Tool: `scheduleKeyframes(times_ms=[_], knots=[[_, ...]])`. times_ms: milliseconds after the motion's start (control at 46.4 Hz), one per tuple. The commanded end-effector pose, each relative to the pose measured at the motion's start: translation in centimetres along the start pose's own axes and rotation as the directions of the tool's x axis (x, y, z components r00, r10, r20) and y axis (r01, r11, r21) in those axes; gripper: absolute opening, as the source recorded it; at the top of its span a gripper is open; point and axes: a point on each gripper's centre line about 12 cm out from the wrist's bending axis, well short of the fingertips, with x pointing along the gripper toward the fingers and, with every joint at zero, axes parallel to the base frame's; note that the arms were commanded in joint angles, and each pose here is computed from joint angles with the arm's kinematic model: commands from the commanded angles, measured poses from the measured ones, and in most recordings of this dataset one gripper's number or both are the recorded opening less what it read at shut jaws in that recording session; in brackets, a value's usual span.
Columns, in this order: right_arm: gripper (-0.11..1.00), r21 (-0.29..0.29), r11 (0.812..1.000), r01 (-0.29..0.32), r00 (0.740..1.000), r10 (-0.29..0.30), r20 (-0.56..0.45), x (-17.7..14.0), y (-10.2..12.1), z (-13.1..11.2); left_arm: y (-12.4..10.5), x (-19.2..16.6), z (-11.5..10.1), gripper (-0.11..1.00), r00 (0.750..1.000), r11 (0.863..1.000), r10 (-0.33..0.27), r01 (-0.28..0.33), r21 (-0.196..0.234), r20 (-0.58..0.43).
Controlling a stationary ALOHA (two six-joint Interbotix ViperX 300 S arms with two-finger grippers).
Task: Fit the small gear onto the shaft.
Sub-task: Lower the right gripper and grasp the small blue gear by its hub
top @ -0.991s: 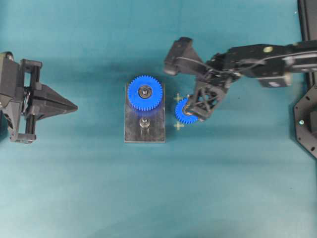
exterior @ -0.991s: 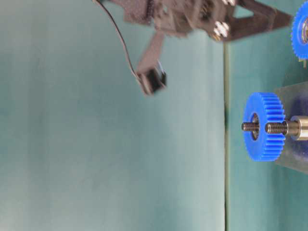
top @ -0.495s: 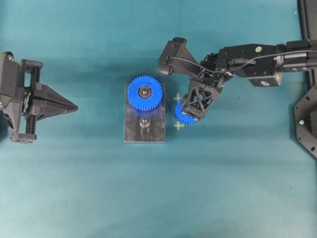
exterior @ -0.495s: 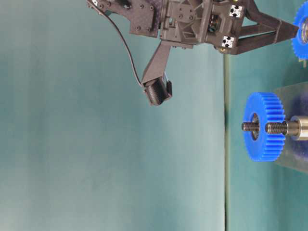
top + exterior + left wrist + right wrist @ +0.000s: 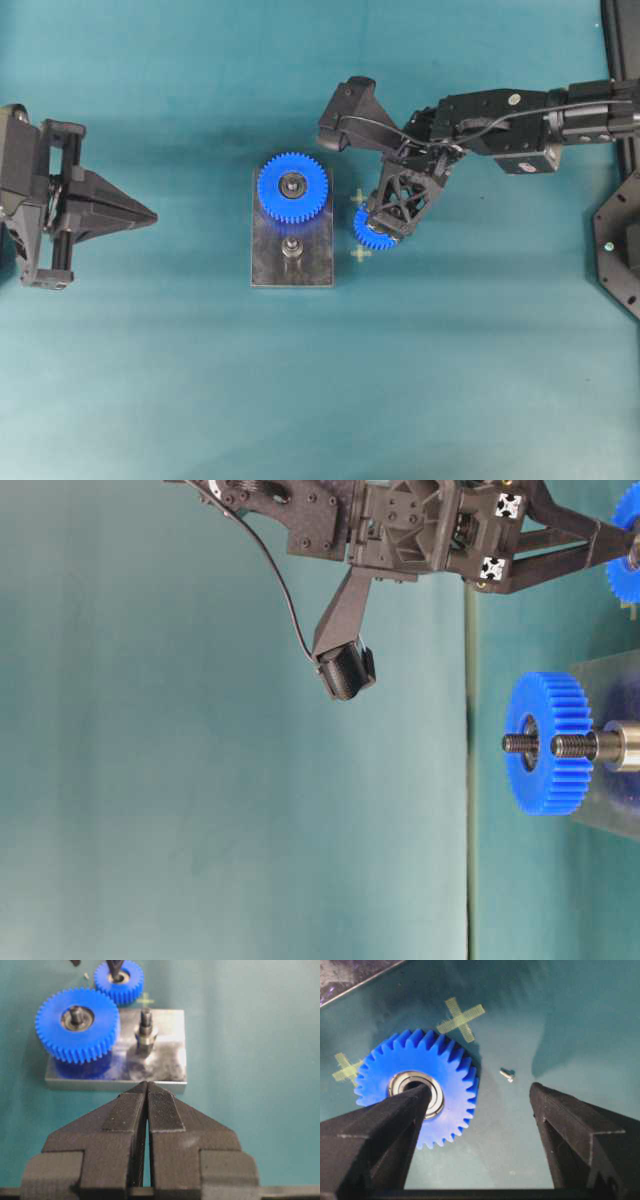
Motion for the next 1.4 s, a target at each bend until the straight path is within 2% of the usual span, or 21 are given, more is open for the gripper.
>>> scheduleKeyframes(times_ms=[0, 905, 991, 1142, 1379], knots=[[0.87, 0.013, 1.0, -0.009, 0.999, 0.009, 0.039, -1.2, 0.1, 0.7, 0.0, 0.0, 0.8, 0.0, 1.0, 1.0, 0.001, -0.001, 0.002, 0.025], [0.85, -0.007, 1.0, 0.002, 0.999, -0.002, -0.042, 1.3, 0.9, -0.3, 0.1, -0.1, 0.2, 0.0, 1.0, 1.0, 0.002, -0.002, -0.001, 0.02], [0.75, -0.007, 1.0, 0.001, 0.999, -0.001, -0.039, 1.2, 0.9, -0.3, 0.1, 0.0, 0.2, 0.0, 1.0, 1.0, 0.003, -0.003, -0.003, 0.025], [0.37, -0.006, 1.0, -0.002, 0.999, 0.002, -0.032, 0.7, 1.0, -0.2, 0.1, 0.0, 0.2, 0.0, 1.0, 1.0, 0.003, -0.003, -0.013, 0.029], [0.36, 0.014, 0.999, -0.029, 0.999, 0.028, 0.039, -3.1, 1.9, 1.6, 0.1, 0.0, 0.0, 0.0, 1.0, 1.0, 0.002, -0.001, -0.017, 0.026]])
